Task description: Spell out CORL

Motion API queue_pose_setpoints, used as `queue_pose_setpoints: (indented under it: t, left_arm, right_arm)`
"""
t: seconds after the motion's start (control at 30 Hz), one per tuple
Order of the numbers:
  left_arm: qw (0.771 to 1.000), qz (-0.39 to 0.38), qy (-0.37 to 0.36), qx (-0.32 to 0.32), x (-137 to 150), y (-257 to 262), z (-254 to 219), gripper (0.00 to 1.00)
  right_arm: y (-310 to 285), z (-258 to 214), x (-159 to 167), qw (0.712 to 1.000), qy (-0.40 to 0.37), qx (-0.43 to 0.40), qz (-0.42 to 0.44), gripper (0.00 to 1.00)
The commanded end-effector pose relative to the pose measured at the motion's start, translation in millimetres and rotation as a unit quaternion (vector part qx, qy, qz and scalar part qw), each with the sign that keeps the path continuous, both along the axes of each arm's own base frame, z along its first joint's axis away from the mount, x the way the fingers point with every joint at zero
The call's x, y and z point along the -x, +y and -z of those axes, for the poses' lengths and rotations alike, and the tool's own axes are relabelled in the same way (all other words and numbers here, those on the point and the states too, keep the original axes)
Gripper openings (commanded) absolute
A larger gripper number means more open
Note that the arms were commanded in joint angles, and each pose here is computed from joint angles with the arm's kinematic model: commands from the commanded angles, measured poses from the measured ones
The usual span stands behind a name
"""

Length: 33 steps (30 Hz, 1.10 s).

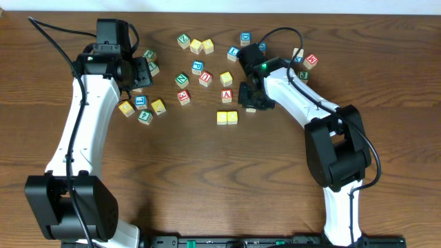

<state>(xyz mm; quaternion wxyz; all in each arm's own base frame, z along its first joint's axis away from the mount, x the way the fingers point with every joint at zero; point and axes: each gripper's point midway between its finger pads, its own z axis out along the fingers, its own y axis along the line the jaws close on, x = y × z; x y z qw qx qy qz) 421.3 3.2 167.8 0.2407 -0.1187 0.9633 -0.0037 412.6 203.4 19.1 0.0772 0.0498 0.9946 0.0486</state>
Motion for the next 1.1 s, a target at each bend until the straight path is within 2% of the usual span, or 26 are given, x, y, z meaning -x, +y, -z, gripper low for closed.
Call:
queue_pose_setpoints:
  t: [0.0,0.43,0.67,0.83,1.07]
  left_arm:
    - [1.0,-0.001,0.008,0.0,1,1,7,0.61]
    - [1.0,-0.001,0.008,0.0,1,1,7,0.61]
    - [1.0,-0.001,0.008,0.0,1,1,7,0.61]
    - [1.0,-0.001,0.008,0.0,1,1,7,0.61]
    - [1.0,-0.001,0.008,0.0,1,1,7,0.61]
  right_arm:
    - [12,8,14,0.997,0.028,-0.022,-0.064,0.28]
    - [20,8,41,0.99,0.073,-0.033,-0.114,0.29]
    - [24,8,43,0.99,0.072,-0.032,-0.119,0.32]
    - [26,8,39,0.99,0.064,-0.035,-0.119,0.37]
    - [28,7,35,0.991,0.055,-0.04,-0.119,0.37]
